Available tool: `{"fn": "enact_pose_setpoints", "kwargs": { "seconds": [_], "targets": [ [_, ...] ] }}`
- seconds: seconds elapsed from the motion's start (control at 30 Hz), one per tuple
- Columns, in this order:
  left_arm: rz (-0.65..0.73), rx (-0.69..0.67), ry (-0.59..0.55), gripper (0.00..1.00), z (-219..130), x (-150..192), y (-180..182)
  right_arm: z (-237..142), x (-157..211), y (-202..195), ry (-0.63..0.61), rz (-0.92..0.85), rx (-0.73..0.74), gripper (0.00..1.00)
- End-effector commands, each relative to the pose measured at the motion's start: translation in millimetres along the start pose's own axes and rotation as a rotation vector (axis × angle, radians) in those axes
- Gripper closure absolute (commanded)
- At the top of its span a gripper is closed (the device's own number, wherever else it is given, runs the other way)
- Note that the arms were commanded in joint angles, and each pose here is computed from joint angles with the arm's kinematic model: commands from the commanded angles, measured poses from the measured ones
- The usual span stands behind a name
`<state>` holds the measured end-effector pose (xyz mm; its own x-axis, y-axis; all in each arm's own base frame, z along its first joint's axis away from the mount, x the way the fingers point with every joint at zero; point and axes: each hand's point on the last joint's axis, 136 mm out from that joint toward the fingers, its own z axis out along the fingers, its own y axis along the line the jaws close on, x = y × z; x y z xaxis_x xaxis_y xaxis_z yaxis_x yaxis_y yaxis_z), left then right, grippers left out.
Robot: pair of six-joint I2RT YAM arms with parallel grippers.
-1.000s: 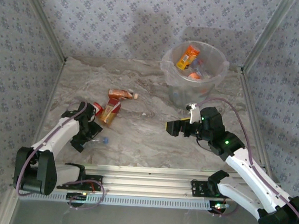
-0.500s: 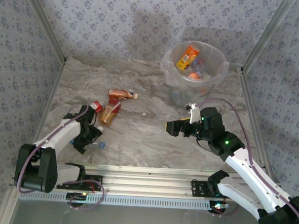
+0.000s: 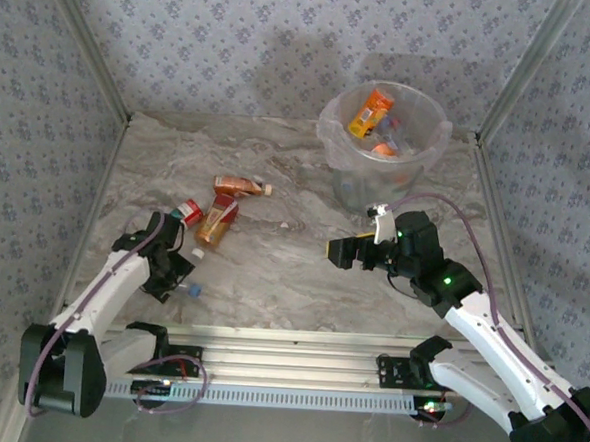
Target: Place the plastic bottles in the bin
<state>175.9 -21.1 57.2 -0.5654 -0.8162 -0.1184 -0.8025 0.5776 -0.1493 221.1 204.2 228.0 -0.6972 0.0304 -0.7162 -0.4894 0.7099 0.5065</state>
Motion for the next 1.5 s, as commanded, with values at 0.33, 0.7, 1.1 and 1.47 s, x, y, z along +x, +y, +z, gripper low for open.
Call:
{"fn": "enact_pose_setpoints", "kwargs": {
  "seconds": [0.33, 0.7, 1.1, 1.47],
  "targets": [
    [0.487, 0.348, -0.164, 0.44, -102, 9, -91, -2, -23, 3, -0.066, 0.117, 0.016, 0.00],
    [1.075, 1.000, -0.158, 0.49, -190, 121, -201, 0, -77, 44, -0.121, 0.267, -0.227, 0.00],
    [1.344, 1.278, 0.010, 0.48, -241, 200, -212, -3, -117, 88, -0.140, 0.294, -0.440, 0.00],
    [1.401, 1.374, 0.085, 0.47, -255, 230, -211, 0, -123, 108, -0.123, 0.300, -0.526, 0.00]
  ]
}}
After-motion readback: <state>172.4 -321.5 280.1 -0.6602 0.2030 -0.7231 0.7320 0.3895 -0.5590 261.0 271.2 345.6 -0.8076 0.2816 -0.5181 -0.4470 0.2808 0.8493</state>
